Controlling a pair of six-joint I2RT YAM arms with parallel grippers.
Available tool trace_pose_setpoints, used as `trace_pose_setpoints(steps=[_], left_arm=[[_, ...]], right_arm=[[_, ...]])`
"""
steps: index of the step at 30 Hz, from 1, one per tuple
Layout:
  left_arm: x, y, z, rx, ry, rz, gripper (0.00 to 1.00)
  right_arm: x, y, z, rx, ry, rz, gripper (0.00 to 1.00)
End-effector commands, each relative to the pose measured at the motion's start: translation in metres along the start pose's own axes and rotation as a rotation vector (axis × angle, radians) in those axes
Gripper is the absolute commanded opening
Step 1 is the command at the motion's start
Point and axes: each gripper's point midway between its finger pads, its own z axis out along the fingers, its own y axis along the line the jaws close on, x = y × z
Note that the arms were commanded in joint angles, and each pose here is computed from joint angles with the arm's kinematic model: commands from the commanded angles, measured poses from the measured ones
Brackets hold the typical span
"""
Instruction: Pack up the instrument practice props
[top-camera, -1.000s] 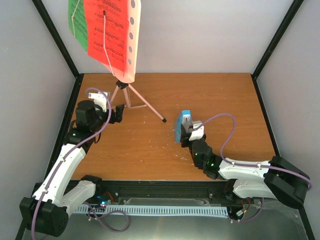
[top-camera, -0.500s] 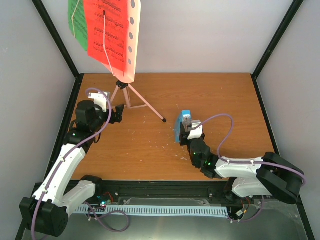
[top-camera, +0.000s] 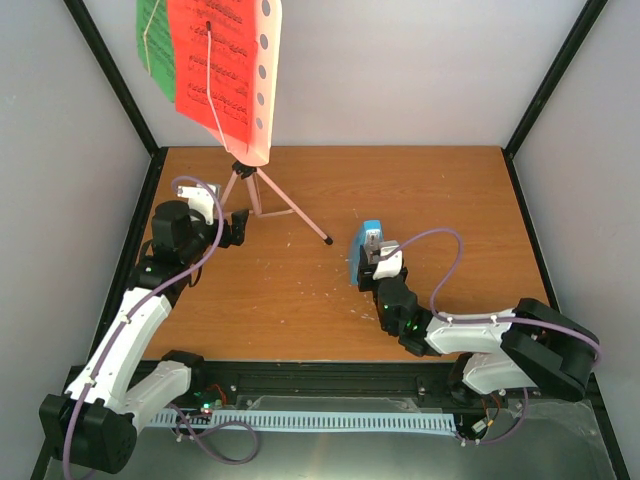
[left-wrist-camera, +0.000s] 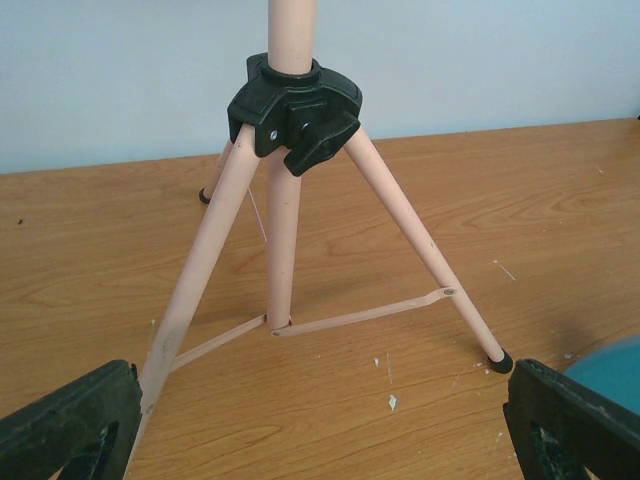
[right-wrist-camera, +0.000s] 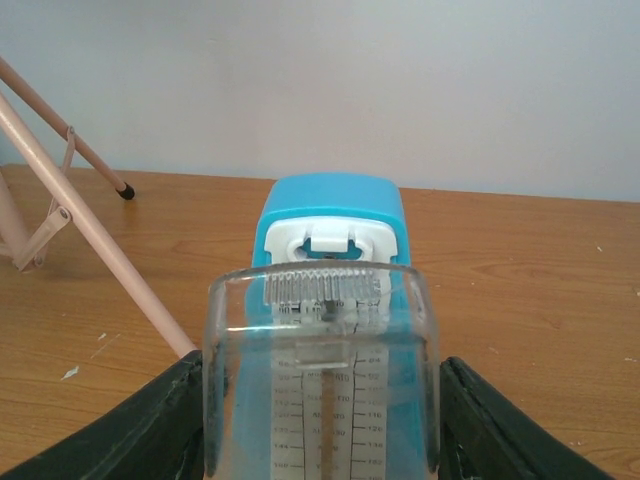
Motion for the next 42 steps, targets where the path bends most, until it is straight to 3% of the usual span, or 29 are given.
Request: trace_pose_setpoints(steps=[1,42], left_arm=[[-0.007,0.0,-0.003,0.003,-0.026,0.026,0.99],[-0.006,-0.001,-0.002,0.008,-0.025,0.028,0.99]], right_arm=[[-0.013,-0.003,0.003,0.029,-0.043,0.04,0.54],[0.023,-0.005,0.011,0.062,0.012,0.008,0.54]])
